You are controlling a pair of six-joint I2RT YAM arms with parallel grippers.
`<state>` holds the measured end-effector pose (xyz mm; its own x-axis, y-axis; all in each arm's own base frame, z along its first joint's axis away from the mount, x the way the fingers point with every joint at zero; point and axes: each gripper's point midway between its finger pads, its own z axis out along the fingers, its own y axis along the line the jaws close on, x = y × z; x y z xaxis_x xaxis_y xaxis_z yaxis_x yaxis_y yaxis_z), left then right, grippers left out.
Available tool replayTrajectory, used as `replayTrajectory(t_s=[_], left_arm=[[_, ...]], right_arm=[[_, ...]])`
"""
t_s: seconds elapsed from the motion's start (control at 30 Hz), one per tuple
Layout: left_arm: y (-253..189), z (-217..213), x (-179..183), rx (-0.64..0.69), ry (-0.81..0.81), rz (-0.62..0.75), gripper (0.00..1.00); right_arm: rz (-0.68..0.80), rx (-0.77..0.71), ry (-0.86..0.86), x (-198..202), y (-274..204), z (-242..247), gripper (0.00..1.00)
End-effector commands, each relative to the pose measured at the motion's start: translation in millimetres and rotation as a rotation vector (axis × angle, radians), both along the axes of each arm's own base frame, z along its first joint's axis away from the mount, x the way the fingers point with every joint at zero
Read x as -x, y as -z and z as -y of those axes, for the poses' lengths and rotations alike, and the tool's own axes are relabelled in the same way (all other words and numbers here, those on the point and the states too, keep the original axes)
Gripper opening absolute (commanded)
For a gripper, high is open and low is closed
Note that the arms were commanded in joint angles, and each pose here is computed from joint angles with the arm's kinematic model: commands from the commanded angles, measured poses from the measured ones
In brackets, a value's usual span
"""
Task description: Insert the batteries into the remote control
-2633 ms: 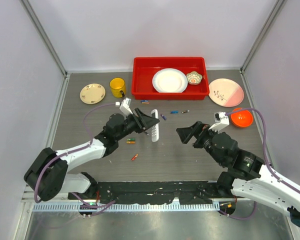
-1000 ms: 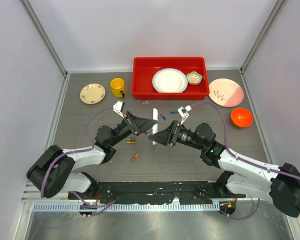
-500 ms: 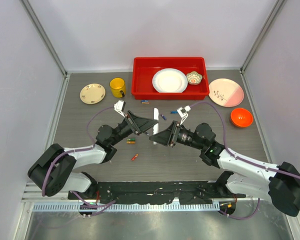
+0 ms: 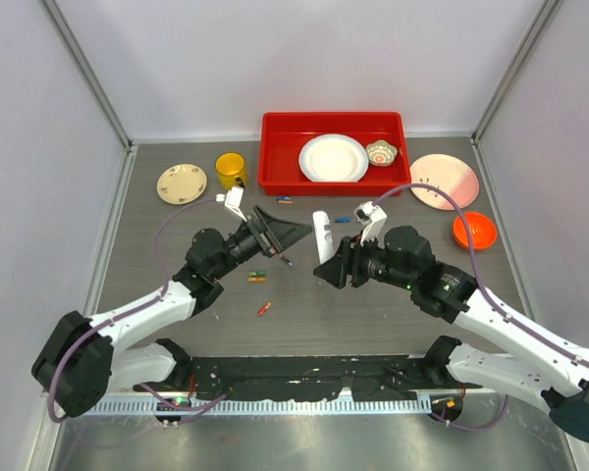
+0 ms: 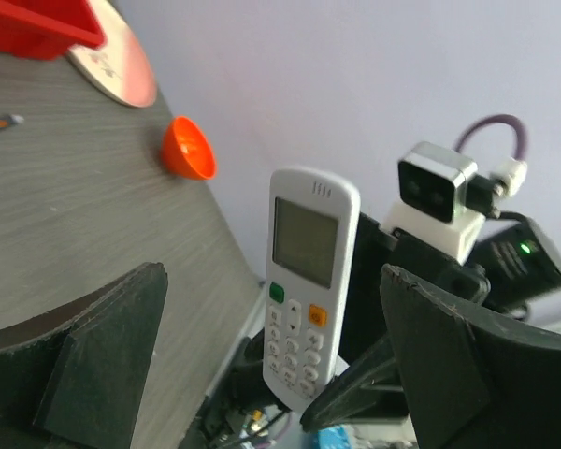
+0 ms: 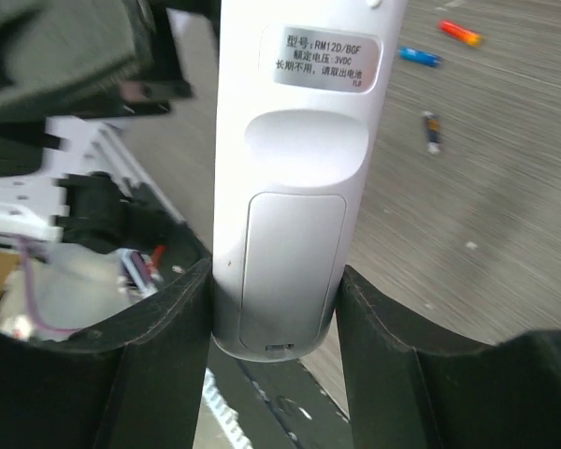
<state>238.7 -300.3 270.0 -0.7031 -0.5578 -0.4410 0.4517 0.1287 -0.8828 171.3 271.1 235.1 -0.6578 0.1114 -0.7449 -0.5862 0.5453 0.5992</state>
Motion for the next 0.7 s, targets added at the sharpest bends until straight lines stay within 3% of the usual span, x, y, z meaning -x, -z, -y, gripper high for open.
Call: replayTrajectory(t_s=[0.0, 0.2, 0.67], left_arm=[[21.6, -6.3, -16.3, -0.293, -0.131, -0.024, 1.0], [13.2, 4.2, -14.5, -0.44, -0.222, 0.04, 1.0], [35.0, 33.8, -9.1, -0.492, -0.186, 0.004, 0.98]], right_arm=[[0.06, 0.351, 0.148, -19.7, 26.1, 39.2, 0.01], [0.066, 0.439, 0.214, -24.6, 29.4, 39.8, 0.01], [0.043, 0.401, 0.223, -21.4, 33.1, 31.5, 0.01]])
